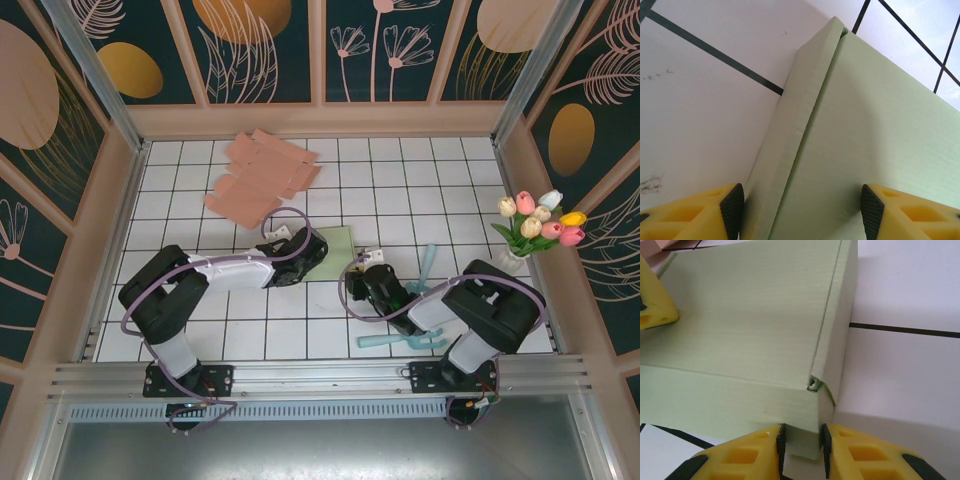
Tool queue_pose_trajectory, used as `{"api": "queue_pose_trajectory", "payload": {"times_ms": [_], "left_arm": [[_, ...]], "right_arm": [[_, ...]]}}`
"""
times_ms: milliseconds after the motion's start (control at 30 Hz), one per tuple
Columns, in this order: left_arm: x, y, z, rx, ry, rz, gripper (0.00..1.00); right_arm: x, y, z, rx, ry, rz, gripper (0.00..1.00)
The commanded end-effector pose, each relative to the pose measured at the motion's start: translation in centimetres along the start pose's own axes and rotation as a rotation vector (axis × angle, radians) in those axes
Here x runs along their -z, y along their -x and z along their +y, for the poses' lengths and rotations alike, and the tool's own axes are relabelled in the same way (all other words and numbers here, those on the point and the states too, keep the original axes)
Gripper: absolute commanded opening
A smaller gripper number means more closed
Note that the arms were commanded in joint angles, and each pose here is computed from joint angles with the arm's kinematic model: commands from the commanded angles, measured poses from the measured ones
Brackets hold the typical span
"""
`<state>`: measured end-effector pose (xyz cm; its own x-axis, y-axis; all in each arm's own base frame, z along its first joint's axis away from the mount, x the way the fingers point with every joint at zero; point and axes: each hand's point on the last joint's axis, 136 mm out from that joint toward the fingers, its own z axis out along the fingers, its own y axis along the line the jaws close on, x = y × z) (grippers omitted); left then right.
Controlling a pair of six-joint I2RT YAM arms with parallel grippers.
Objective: Fold the paper box
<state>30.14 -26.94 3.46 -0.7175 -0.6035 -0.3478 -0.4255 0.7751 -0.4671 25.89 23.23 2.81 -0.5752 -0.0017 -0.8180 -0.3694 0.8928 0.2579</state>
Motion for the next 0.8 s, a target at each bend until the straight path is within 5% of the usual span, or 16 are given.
{"api": "queue_pose_trajectory", "payload": {"times_ms": [0, 767], "left_arm": [[-1.4, -1.7, 2.8, -0.045, 0.101, 0.062, 0.64], [-0.7, -4.8, 0.5, 0.04, -0.012, 0.248, 0.67]], "right_arm": [[0.1, 0.5, 0.9, 0.002, 0.034, -0.036, 0.29], [0.3, 1.4, 5.9, -0.029, 0.14, -0.007, 0.3]]}}
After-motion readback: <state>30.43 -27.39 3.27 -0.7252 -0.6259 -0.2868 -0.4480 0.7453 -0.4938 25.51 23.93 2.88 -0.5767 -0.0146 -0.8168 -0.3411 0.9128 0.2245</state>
